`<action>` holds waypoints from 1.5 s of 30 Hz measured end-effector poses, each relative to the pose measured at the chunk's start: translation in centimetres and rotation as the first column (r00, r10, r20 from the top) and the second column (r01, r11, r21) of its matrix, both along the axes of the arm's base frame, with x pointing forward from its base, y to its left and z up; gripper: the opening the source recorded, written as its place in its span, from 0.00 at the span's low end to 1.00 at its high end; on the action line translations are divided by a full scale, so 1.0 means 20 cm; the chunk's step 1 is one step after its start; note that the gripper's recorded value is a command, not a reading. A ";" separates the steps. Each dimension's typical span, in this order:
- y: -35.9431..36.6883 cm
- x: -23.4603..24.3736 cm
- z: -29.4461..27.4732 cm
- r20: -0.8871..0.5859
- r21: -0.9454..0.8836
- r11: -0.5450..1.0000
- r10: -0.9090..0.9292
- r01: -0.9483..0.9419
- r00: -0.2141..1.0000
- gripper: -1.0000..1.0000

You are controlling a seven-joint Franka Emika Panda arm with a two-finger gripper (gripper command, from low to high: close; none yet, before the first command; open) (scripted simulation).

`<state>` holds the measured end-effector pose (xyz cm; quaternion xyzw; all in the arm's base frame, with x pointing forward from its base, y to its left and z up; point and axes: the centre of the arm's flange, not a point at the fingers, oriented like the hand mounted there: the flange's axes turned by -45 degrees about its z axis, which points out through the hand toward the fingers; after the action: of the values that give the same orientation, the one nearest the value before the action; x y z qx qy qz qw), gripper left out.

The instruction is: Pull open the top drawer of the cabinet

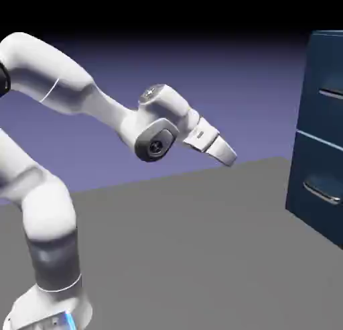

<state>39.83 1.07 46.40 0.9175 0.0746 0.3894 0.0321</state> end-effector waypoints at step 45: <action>0.58 1.33 0.24 -0.766 0.479 -0.865 -0.331 0.147 0.551 0.50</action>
<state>66.39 12.66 51.30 0.2740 -0.7429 0.1965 -0.5783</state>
